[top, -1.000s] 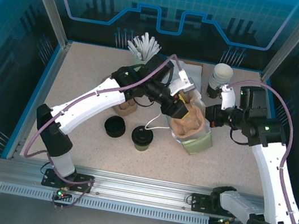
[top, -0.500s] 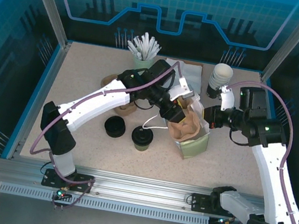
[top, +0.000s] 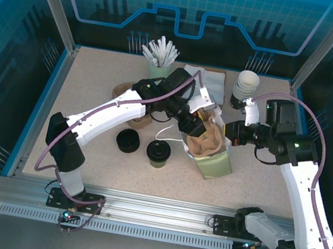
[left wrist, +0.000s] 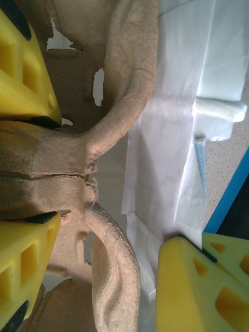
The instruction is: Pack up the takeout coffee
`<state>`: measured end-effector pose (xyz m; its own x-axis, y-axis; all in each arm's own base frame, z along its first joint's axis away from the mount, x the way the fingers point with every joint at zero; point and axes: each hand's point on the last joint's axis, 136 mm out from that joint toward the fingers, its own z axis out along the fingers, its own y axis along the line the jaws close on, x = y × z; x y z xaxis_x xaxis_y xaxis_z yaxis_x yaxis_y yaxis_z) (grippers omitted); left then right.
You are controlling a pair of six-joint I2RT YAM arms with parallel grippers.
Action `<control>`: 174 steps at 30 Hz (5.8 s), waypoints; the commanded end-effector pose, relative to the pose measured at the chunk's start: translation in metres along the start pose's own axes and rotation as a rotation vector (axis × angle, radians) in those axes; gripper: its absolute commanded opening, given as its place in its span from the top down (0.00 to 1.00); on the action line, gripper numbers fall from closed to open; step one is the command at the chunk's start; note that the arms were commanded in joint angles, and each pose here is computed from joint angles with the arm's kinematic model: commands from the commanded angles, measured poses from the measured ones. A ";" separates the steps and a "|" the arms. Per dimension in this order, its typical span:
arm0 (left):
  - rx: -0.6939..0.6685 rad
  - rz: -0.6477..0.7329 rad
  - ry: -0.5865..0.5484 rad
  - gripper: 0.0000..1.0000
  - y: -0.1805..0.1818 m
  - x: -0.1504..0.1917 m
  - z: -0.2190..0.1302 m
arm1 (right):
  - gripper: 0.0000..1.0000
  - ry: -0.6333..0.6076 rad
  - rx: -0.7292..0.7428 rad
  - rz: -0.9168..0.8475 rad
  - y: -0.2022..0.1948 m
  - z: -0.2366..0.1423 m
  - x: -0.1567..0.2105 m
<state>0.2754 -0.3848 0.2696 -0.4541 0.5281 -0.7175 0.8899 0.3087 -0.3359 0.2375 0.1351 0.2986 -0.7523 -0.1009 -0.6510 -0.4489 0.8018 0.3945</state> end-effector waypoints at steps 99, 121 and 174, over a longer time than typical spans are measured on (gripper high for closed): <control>-0.152 0.215 0.177 0.57 0.006 0.042 0.055 | 1.00 0.024 0.030 0.193 -0.003 -0.008 0.037; -0.132 0.256 0.286 0.55 0.014 0.058 0.096 | 1.00 0.023 0.118 0.175 -0.014 -0.011 0.041; -0.255 0.237 -0.212 0.17 -0.065 -0.046 -0.081 | 0.47 -0.059 0.363 0.047 -0.046 -0.037 -0.008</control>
<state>0.2375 -0.3734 0.3661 -0.1907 0.4728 -0.8603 0.9297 0.3683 -0.0037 0.2398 0.0845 0.3063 -0.7444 0.0078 -0.6677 -0.2047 0.9491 0.2393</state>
